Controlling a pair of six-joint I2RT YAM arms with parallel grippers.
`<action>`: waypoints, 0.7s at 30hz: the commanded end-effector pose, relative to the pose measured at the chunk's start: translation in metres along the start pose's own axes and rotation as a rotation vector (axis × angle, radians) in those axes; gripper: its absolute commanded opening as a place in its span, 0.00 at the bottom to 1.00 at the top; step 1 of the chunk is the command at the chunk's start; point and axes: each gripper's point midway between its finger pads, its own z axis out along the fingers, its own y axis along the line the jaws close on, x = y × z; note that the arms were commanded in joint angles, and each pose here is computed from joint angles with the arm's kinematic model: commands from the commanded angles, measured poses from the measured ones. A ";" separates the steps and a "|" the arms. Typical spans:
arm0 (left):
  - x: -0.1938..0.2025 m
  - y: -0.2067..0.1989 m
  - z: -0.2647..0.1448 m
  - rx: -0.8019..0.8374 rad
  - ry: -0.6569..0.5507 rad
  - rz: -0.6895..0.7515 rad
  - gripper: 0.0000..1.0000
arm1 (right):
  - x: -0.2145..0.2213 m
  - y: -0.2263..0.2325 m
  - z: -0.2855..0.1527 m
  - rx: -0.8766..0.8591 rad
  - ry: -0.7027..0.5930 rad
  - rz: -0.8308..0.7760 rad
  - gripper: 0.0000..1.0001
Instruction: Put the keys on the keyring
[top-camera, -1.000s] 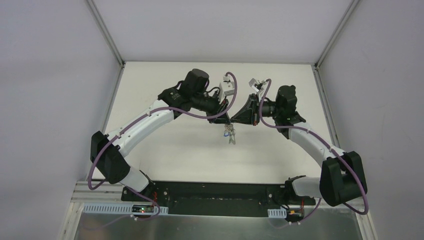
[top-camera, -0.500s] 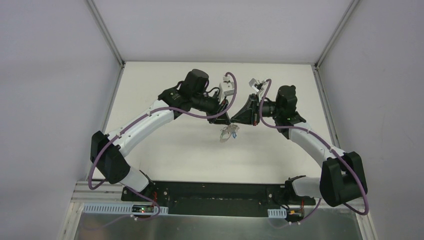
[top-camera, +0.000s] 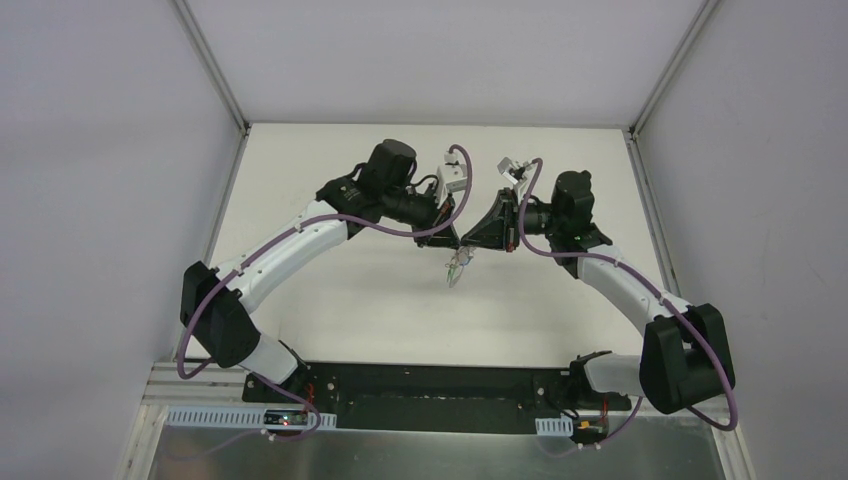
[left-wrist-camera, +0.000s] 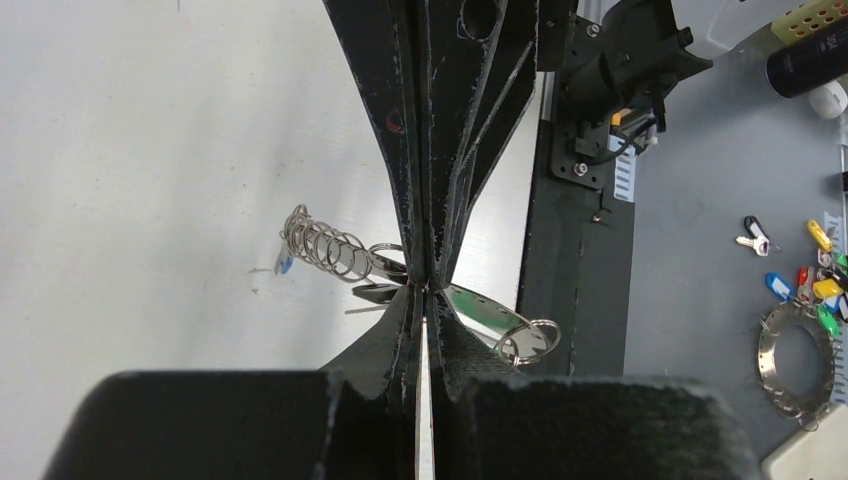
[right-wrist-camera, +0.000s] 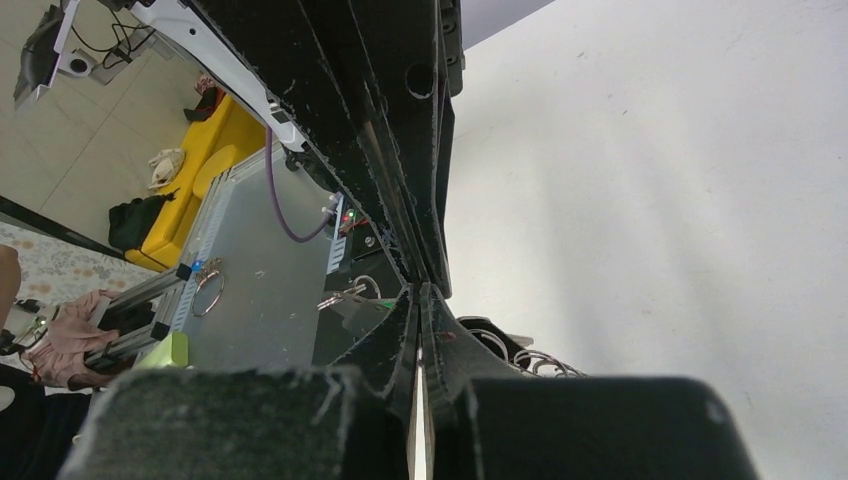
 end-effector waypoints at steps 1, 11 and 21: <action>-0.004 -0.010 -0.010 0.003 -0.024 0.025 0.00 | -0.014 0.009 -0.004 -0.003 -0.030 -0.110 0.00; -0.009 -0.016 -0.033 -0.046 0.028 0.114 0.00 | -0.002 0.002 -0.007 0.023 0.024 -0.163 0.06; -0.004 -0.025 -0.035 -0.041 0.080 0.170 0.00 | -0.004 0.010 -0.003 -0.006 0.038 -0.179 0.16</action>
